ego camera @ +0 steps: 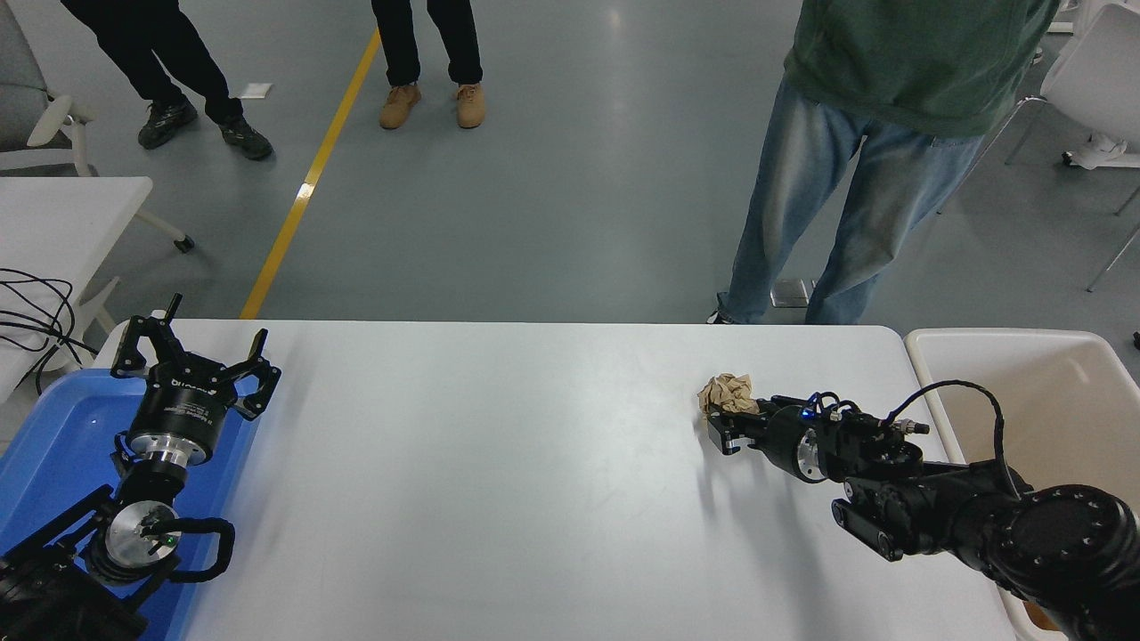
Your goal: Clean the table surface
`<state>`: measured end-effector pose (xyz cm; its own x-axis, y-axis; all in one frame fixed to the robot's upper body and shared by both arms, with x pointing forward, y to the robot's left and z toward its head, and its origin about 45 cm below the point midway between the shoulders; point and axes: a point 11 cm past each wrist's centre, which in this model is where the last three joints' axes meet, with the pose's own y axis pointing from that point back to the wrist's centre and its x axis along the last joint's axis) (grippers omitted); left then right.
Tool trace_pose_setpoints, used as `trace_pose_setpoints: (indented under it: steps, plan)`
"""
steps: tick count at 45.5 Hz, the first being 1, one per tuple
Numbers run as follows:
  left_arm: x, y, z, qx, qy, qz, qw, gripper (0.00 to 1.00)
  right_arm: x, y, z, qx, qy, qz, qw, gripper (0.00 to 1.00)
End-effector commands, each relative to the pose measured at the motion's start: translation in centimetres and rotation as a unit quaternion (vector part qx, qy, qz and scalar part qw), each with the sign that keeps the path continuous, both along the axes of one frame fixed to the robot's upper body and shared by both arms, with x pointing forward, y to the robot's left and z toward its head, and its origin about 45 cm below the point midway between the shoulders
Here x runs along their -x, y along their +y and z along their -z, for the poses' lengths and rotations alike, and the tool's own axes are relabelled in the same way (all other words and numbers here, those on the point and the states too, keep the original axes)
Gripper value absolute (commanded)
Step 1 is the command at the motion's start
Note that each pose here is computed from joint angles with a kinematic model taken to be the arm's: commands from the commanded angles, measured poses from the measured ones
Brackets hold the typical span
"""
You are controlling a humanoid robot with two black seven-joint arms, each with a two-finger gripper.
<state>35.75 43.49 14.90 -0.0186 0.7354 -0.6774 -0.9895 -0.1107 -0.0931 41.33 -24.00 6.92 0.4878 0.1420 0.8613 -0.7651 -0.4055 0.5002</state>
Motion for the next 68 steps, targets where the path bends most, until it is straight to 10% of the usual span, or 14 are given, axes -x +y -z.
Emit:
trace_pose_setpoints:
  steps: [1, 68]
  plan:
    - [0.0, 0.0, 0.0, 0.000, 0.000, 0.000, 1.000, 0.99, -1.5, 0.7, -2.3, -0.055, -0.014, 0.019, 0.998, 0.00]
    - [0.0, 0.0, 0.0, 0.000, 0.000, 0.000, 1.000, 0.99, 3.0, -15.9, -28.6, -0.341, -0.050, 0.133, 0.929, 0.00]
